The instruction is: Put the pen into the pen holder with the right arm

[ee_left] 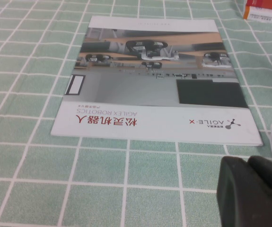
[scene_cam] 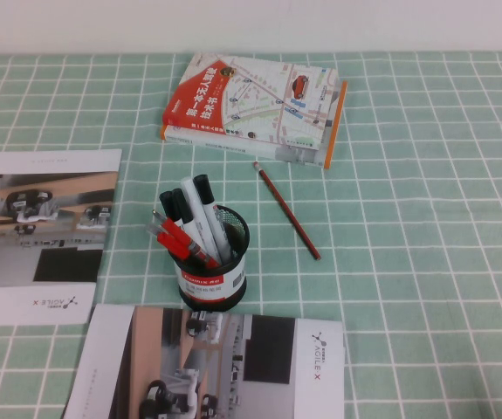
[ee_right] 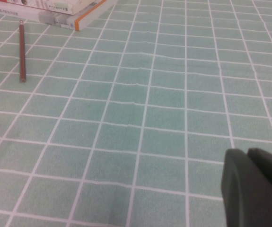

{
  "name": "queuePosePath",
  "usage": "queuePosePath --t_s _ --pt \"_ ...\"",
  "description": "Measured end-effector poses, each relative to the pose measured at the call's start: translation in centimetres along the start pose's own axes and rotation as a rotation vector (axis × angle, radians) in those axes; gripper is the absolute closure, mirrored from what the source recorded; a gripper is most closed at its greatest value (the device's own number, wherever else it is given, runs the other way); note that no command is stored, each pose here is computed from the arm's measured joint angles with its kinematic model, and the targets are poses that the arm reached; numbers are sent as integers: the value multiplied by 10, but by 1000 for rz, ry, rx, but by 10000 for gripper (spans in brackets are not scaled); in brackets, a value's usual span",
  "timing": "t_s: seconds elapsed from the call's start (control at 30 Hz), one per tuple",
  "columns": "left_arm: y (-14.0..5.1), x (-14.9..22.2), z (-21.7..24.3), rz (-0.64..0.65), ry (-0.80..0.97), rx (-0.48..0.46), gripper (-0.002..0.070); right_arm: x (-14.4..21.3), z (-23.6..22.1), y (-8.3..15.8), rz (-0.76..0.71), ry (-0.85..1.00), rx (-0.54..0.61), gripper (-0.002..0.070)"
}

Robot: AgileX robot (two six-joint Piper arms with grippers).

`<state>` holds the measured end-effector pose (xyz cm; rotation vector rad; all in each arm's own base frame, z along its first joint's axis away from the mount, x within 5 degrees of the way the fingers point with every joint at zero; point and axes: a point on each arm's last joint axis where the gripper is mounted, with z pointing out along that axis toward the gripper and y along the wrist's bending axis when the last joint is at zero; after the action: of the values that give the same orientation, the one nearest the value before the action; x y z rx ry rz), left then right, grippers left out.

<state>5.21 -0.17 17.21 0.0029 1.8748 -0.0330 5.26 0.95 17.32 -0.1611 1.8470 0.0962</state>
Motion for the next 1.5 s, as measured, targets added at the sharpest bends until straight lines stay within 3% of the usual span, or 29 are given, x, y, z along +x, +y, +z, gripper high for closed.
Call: queuePosePath --t_s 0.57,0.63,1.03,1.37,1.5 --pt "0 0 0 0 0 0 679 0 0 0 7 0 -2 696" --pt "0 0 0 0 0 0 679 -1 0 2 59 -14 -20 696" --pt "0 0 0 0 0 0 679 -20 -3 9 713 -178 -178 696" --pt "0 0 0 0 0 0 679 -21 -3 13 761 -146 -219 696" --pt "0 0 0 0 0 0 679 -51 -6 17 738 -87 -246 696"
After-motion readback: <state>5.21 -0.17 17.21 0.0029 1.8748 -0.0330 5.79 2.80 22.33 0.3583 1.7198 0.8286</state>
